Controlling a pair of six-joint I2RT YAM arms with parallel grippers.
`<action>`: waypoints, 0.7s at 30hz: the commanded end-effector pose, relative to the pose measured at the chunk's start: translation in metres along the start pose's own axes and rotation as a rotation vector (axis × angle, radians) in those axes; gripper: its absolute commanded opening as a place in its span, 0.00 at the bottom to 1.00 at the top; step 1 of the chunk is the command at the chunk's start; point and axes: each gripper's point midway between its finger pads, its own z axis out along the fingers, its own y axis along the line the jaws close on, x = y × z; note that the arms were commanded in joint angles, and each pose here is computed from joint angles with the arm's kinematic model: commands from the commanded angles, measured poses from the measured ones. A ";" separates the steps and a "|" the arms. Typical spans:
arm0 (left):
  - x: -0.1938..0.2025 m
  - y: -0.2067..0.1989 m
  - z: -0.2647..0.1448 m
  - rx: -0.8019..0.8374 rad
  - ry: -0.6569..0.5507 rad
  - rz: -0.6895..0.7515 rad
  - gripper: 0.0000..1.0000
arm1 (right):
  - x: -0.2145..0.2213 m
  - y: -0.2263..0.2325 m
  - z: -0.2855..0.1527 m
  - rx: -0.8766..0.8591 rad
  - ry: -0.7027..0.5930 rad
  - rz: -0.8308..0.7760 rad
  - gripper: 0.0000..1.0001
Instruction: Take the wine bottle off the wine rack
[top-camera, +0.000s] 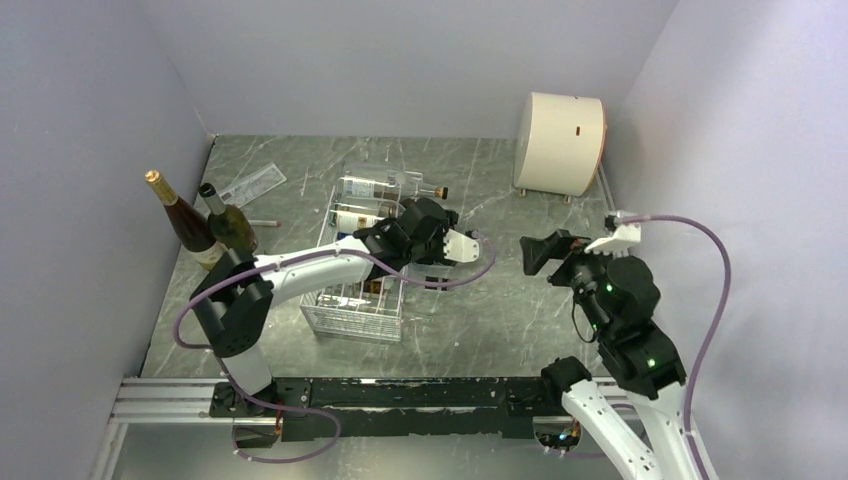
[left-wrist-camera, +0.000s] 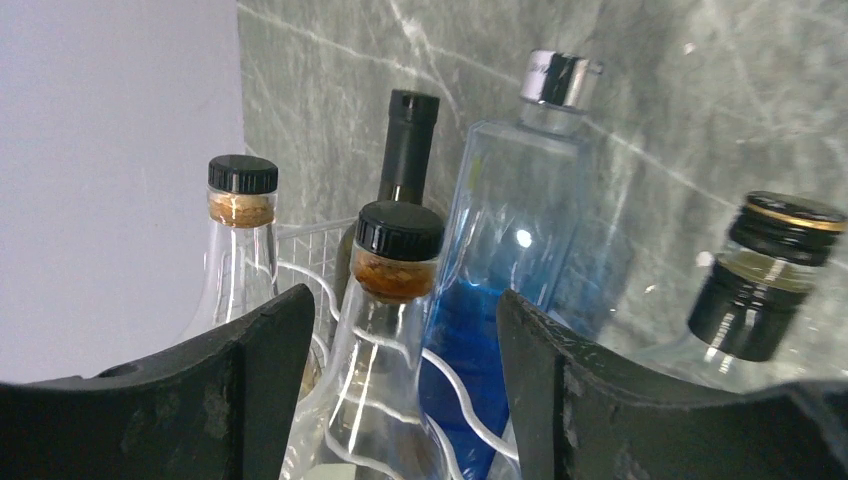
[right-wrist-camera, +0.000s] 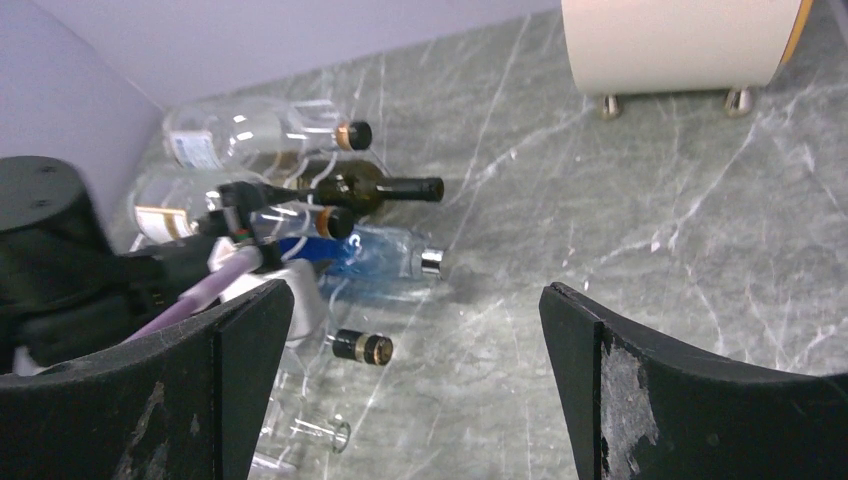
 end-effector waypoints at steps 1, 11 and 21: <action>0.003 0.034 0.012 -0.115 0.021 0.009 0.69 | -0.020 -0.001 -0.019 -0.010 -0.105 0.011 1.00; 0.020 0.037 0.025 -0.171 0.120 0.034 0.43 | -0.018 -0.001 -0.018 -0.014 -0.097 0.008 1.00; -0.022 0.075 -0.040 -0.289 -0.002 -0.038 0.07 | -0.019 0.000 -0.019 -0.023 -0.102 0.005 1.00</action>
